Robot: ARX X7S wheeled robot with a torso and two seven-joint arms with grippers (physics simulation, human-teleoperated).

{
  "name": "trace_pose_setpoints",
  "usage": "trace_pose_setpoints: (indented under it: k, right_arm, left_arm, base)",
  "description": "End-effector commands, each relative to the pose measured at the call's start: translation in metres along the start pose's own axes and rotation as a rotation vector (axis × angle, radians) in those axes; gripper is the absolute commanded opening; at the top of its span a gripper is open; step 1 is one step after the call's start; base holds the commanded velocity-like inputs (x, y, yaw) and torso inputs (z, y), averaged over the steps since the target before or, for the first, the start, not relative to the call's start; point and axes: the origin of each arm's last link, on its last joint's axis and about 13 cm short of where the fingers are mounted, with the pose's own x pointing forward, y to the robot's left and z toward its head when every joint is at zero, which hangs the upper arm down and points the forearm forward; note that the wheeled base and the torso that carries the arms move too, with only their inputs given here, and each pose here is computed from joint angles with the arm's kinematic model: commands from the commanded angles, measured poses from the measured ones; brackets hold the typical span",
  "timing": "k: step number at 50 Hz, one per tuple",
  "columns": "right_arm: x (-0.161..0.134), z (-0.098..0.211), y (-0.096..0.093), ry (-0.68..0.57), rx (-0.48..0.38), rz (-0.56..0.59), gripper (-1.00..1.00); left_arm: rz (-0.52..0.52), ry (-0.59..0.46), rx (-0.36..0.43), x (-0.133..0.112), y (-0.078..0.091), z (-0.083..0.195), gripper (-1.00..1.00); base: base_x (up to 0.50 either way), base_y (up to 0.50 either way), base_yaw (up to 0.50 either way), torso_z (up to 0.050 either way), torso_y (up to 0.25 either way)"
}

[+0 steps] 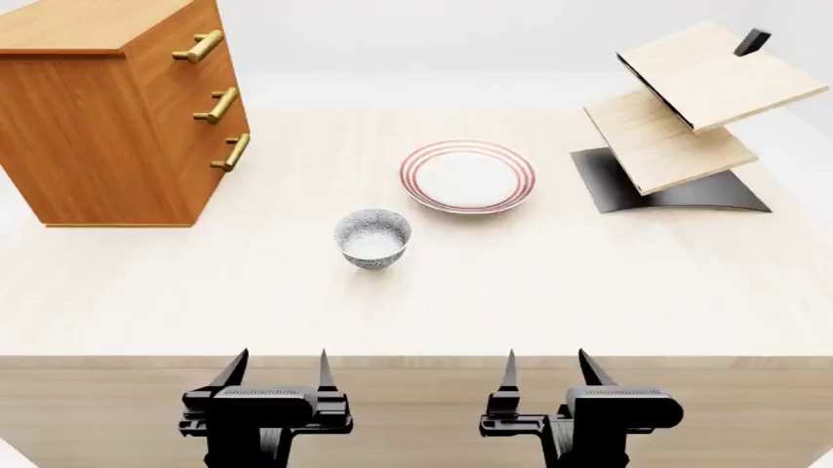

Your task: Open the top drawer of the cabinet and put the bowl in it.

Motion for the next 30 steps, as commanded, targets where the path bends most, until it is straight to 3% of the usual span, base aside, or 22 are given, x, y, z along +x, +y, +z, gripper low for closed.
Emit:
trace_pose_setpoints:
  k: [1,20,30]
  right_arm:
    - [-0.001,0.001,0.000,-0.004,-0.005,0.001,1.00]
    - [-0.006,0.021,-0.002,-0.054,-0.031,-0.010,1.00]
    - [-0.008,0.029,-0.002,-0.078,-0.035,-0.011,1.00]
  left_arm:
    - [-0.005,-0.004,-0.002,-0.001,-0.001,0.001,1.00]
    - [-0.006,-0.061,0.000,0.001,0.001,0.017,1.00]
    - [0.004,-0.068,0.007,0.002,0.003,0.024,1.00]
  base:
    - [0.00,0.00,0.00,0.000,0.000]
    - [0.00,0.00,0.00,0.000,0.000]
    - [0.00,0.00,0.00,0.049,0.011]
